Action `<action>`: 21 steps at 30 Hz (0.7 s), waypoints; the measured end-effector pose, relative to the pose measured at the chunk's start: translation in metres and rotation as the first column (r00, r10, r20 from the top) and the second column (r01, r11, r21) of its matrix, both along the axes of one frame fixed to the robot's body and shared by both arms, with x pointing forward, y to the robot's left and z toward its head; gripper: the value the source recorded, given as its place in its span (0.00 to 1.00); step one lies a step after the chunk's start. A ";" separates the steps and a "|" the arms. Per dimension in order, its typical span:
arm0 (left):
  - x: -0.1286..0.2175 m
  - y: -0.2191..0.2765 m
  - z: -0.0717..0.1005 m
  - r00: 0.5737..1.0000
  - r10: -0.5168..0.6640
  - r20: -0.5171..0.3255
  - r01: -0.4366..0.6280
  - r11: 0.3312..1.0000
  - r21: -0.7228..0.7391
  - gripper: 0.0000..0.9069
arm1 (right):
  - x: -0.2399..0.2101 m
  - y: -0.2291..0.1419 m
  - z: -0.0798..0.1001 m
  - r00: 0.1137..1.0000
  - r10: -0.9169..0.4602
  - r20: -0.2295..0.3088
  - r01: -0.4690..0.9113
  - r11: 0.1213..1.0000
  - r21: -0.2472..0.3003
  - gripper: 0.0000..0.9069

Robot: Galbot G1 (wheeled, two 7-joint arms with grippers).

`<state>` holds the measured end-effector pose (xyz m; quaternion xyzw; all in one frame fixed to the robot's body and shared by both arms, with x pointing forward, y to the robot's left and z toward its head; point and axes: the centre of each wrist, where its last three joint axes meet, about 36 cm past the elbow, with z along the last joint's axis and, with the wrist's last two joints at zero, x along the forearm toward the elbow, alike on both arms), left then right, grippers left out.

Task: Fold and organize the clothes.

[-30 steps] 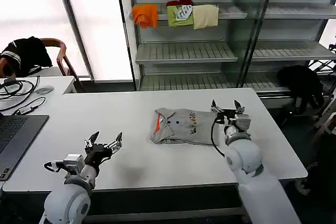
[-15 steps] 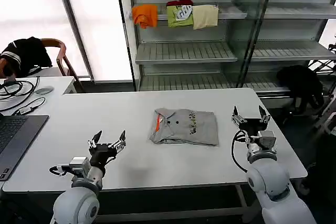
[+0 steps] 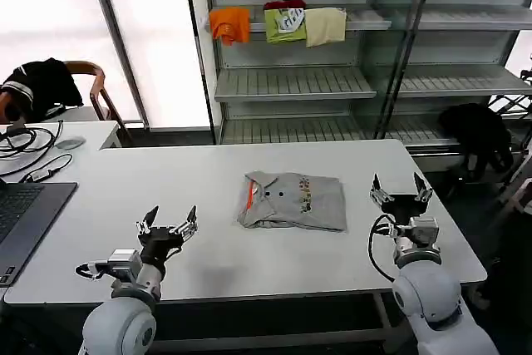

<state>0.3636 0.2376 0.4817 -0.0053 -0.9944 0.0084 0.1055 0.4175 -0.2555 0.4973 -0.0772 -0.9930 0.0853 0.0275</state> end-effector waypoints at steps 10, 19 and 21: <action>0.004 0.004 -0.005 1.000 0.004 0.020 -0.004 1.000 -0.020 1.00 | -0.002 -0.001 -0.009 1.000 -0.003 -0.023 0.003 1.000 -0.004 1.00; 0.004 0.007 -0.003 0.999 0.001 0.039 0.000 1.000 -0.017 1.00 | -0.001 -0.001 -0.015 0.999 0.001 -0.034 -0.001 1.000 -0.004 1.00; 0.004 0.008 -0.002 0.999 -0.004 0.042 0.004 1.000 -0.013 1.00 | 0.000 0.000 -0.016 0.999 0.003 -0.034 -0.003 1.000 -0.003 1.00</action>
